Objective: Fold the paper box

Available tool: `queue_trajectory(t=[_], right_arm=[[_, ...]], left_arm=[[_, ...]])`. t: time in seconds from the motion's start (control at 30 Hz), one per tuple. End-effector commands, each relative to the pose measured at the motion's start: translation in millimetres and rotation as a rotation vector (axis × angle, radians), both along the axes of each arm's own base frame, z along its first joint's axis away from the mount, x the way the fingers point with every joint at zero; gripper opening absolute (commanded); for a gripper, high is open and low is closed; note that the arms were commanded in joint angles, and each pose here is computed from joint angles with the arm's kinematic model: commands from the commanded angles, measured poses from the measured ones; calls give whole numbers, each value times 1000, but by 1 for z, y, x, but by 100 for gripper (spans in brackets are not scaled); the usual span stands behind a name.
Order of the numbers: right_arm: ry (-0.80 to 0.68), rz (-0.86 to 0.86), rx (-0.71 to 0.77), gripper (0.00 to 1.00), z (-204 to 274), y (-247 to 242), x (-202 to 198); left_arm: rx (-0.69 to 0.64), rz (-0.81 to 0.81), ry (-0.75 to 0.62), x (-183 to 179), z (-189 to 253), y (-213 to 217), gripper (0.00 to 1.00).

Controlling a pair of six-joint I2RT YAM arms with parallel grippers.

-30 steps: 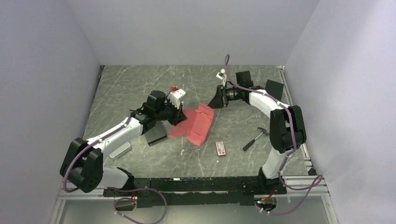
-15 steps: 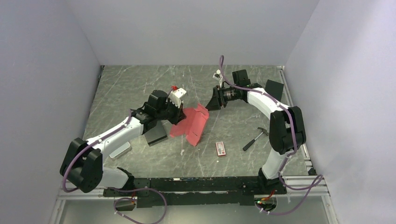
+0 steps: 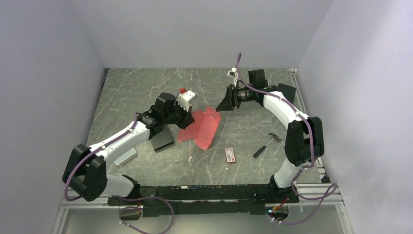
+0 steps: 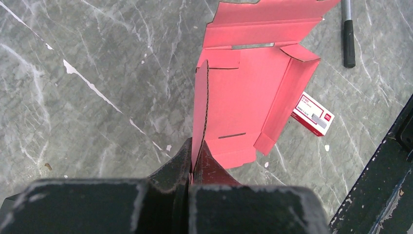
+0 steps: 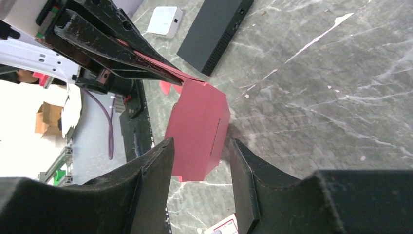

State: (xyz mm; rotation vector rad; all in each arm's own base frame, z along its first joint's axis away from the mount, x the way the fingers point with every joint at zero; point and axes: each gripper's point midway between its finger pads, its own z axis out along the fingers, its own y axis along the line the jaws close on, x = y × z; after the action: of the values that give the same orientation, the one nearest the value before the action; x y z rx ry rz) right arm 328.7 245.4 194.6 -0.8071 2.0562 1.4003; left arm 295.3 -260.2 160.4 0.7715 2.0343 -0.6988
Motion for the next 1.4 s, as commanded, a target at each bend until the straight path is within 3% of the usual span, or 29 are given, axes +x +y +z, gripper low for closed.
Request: queue_trajectory(t=[0.0, 0.23, 0.57, 0.8, 1.07, 1.37], right_arm=[[-28, 25, 46, 47, 22, 7, -1], [-84, 84, -11, 29, 15, 19, -14], [-207, 89, -190, 24, -3, 30, -20], [-262, 67, -275, 38, -9, 29, -17], [-304, 34, -383, 42, -27, 25, -9], [-318, 106, -335, 59, -27, 32, -17]], left_arm=[[-39, 0, -46, 6, 24, -7, 0], [-32, 10, -28, 9, 23, -8, 0], [-33, 34, -5, 9, 28, -8, 0], [-39, 22, 16, 5, 30, -12, 0], [-34, 9, 37, 3, 28, -15, 0], [-28, -17, 69, 1, 18, -21, 0]])
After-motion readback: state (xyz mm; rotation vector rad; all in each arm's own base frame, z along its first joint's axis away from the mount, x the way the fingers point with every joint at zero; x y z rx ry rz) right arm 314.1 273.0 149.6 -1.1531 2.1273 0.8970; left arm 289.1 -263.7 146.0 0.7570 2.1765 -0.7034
